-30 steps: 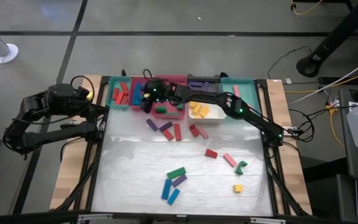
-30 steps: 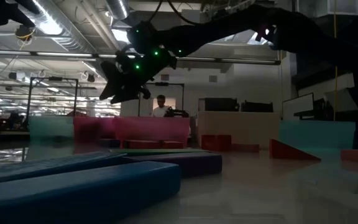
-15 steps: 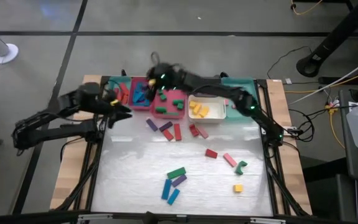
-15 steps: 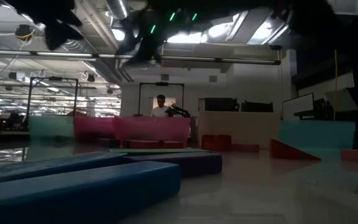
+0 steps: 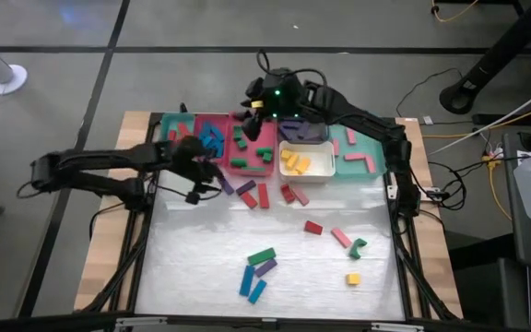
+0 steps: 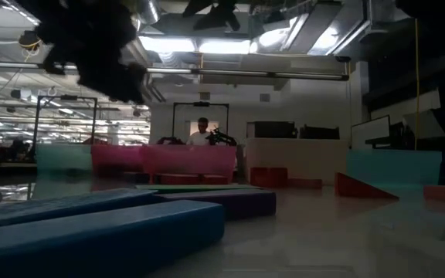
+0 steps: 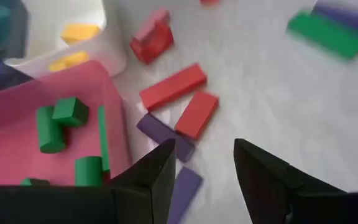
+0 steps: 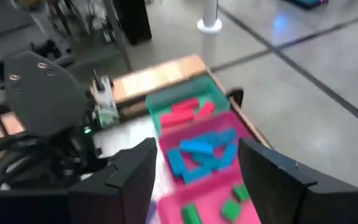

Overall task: Sort blocks
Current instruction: Put the violet block into the black bin

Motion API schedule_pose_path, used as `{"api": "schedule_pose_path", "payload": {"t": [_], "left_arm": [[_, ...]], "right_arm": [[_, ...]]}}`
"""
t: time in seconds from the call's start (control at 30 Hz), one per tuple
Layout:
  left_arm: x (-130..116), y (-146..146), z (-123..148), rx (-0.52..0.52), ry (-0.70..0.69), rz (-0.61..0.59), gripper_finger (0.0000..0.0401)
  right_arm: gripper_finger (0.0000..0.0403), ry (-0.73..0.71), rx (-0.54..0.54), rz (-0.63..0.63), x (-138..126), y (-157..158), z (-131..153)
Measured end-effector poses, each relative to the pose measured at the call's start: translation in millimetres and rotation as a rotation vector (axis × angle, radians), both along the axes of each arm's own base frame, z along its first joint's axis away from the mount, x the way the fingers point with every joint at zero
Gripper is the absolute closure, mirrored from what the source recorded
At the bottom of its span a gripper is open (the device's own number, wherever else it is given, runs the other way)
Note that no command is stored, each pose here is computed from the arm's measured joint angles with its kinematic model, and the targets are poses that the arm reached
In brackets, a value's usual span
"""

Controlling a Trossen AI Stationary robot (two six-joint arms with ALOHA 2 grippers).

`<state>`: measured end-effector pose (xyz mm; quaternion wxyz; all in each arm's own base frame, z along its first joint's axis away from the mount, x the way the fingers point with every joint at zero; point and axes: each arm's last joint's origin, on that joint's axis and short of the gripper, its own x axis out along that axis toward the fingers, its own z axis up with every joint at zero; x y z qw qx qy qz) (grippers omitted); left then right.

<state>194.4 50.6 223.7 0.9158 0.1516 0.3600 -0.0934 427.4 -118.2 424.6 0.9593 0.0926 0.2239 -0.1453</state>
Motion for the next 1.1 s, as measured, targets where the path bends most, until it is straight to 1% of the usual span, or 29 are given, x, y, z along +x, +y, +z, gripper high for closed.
{"api": "schedule_pose_path", "payload": {"t": [0.2, 0.27, 0.37, 0.47, 0.67, 0.83, 0.97, 1.03, 1.1], "left_arm": [[26, 8, -35, 0.052, 0.116, -0.049, 0.0251], [33, 11, -46, 0.060, 0.147, -0.059, 0.0251], [39, 13, -61, 0.070, 0.201, -0.080, 0.0251], [42, 14, -73, 0.091, 0.249, -0.099, 0.0251], [48, 20, -86, 0.193, 0.294, -0.083, 0.0251], [49, 22, -95, 0.190, 0.332, -0.092, 0.0251], [50, 22, -101, 0.171, 0.362, -0.094, 0.0251], [49, 20, -102, 0.164, 0.370, -0.088, 0.0261], [49, 18, -100, 0.151, 0.372, -0.061, 0.0282]], "right_arm": [[0.0178, 0.053, 0.020, 0.044, -16, 24, 12], [0.0178, 0.086, 0.044, 0.053, -19, 32, 11], [0.0178, 0.142, 0.083, 0.063, -23, 41, 8], [0.0178, 0.171, 0.103, 0.075, -30, 51, 10], [0.0178, 0.289, 0.166, 0.090, -36, 70, 2], [0.0178, 0.352, 0.178, 0.128, -39, 91, -2], [0.0178, 0.364, 0.179, 0.169, -39, 109, -2], [0.0178, 0.386, 0.190, 0.181, -40, 119, -4], [0.0178, 0.434, 0.203, 0.190, -44, 129, -7]]}}
